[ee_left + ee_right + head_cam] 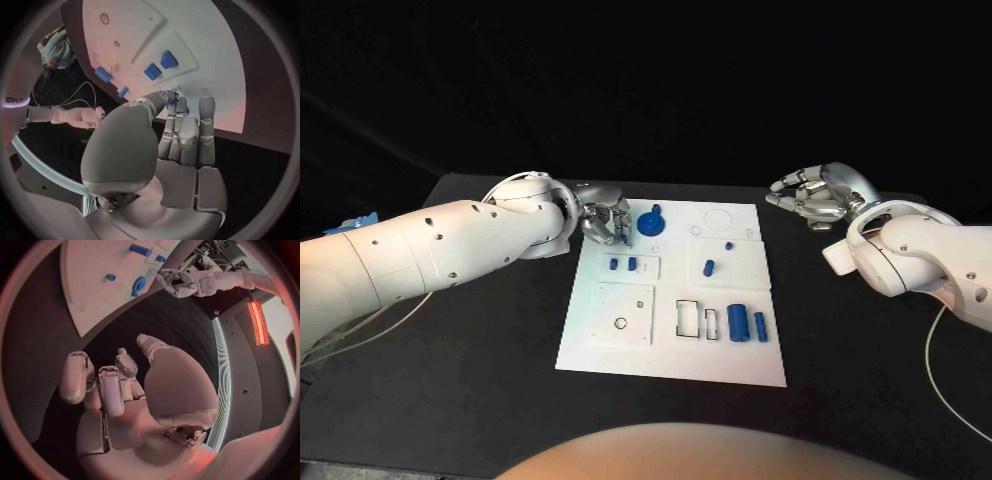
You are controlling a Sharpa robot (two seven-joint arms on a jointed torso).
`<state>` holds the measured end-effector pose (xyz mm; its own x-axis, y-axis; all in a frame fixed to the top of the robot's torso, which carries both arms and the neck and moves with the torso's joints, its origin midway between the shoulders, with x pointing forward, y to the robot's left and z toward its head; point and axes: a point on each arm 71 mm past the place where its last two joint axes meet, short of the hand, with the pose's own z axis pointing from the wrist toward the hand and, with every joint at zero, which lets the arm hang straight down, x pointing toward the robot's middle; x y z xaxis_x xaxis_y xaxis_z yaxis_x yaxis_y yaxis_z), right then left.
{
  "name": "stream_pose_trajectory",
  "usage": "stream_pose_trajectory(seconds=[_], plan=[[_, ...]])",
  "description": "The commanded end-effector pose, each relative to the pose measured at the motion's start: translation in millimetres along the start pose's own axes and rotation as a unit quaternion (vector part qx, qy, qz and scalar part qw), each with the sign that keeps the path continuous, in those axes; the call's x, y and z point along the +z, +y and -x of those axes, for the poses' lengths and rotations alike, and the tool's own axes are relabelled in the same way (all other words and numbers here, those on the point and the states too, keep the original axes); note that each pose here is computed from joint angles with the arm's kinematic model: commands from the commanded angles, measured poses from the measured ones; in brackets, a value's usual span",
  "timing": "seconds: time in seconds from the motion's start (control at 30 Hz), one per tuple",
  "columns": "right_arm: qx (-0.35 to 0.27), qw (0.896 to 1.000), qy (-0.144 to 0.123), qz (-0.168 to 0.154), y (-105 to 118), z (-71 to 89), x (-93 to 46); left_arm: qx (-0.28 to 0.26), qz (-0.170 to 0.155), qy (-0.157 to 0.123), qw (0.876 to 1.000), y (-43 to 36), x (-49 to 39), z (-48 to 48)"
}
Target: Assemble the parts on the task board
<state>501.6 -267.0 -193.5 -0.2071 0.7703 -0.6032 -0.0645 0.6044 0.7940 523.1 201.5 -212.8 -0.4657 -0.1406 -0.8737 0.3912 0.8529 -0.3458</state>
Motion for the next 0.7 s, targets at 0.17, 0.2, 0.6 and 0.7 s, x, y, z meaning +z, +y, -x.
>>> stream_pose_trajectory(seconds=[0.17, 0.2, 0.6, 0.7], plan=[[-0.002, 1.0, -0.002, 0.007, 1.3, -0.6, -0.2, 0.0, -0.001, 0.011, 1.0, 0.6, 3.9, -3.1], [-0.002, 1.0, -0.001, 0.007, 1.3, -0.7, -0.2, 0.0, -0.001, 0.011, 1.0, 0.4, 4.3, -3.3], [-0.002, 1.0, 0.0, 0.007, 1.4, -1.2, -0.1, 0.0, -0.005, 0.013, 1.0, -3.7, 8.3, -4.8], [-0.002, 1.0, 0.0, 0.007, 1.4, -1.3, 0.0, 0.0, -0.007, 0.014, 1.0, -5.1, 9.2, -5.4]])
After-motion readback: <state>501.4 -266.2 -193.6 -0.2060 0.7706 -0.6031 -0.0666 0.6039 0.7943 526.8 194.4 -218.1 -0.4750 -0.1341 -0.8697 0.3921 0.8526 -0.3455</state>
